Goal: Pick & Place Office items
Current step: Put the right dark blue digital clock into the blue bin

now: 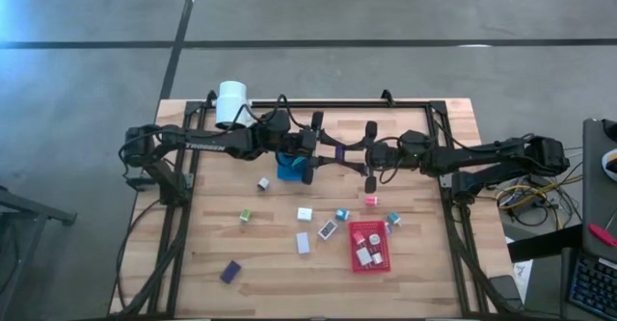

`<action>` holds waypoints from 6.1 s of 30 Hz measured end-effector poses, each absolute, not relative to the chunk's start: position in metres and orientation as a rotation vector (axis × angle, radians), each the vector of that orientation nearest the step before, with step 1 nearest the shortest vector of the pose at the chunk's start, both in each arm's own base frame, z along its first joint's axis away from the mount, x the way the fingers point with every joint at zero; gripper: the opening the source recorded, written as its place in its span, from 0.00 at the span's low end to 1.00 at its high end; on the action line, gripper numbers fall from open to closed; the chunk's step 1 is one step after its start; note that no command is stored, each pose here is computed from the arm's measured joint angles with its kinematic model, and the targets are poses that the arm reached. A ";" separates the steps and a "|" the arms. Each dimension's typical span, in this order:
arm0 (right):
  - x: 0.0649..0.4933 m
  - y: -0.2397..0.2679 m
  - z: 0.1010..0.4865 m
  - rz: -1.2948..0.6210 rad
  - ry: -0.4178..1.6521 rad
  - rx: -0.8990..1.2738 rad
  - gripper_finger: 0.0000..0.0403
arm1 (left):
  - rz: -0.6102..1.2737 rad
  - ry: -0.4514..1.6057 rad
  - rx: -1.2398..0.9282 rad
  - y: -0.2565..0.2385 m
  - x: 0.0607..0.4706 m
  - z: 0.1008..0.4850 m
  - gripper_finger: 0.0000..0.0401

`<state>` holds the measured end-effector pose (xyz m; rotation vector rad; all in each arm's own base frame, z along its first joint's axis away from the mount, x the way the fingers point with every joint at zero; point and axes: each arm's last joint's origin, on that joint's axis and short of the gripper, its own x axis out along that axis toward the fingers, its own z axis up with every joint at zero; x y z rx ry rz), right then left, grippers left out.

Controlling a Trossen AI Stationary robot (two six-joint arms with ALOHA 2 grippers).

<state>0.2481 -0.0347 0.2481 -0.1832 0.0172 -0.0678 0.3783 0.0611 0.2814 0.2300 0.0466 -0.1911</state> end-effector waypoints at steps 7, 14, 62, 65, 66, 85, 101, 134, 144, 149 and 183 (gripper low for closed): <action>0.247 -0.035 0.249 -0.069 0.010 -0.180 0.49 | -0.197 0.046 0.233 0.061 0.378 0.281 0.39; 0.237 -0.033 0.260 -0.075 -0.011 -0.177 0.68 | -0.202 0.059 0.225 0.060 0.377 0.281 0.39; 0.101 -0.012 0.207 -0.052 -0.161 -0.118 0.02 | -0.018 -0.191 0.236 0.024 0.161 0.295 0.39; 0.099 -0.012 0.205 -0.052 -0.155 -0.116 0.02 | -0.015 -0.218 0.241 0.021 0.143 0.283 0.39; 0.099 -0.012 0.204 -0.052 -0.143 -0.112 0.02 | -0.015 -0.227 0.242 0.020 0.139 0.279 0.39; 0.095 -0.011 0.196 -0.051 -0.144 -0.073 0.02 | 0.014 -0.266 0.260 0.012 0.095 0.192 0.39; 0.096 -0.011 0.195 -0.051 -0.136 -0.077 0.02 | 0.009 -0.205 0.276 0.012 0.094 0.185 0.39; 0.097 -0.014 0.190 -0.131 -0.131 -0.098 0.02 | 0.301 -0.087 0.162 0.033 0.153 0.274 0.39; 0.097 -0.014 0.190 -0.132 -0.131 -0.098 0.02 | 0.306 0.343 0.138 0.062 0.241 0.267 0.39; 0.097 -0.014 0.190 -0.131 -0.130 -0.101 0.02 | 0.278 0.512 0.107 0.081 0.270 0.246 0.39; 0.097 -0.014 0.191 -0.133 -0.143 -0.121 0.02 | 0.260 0.842 -0.017 0.123 0.307 0.145 0.39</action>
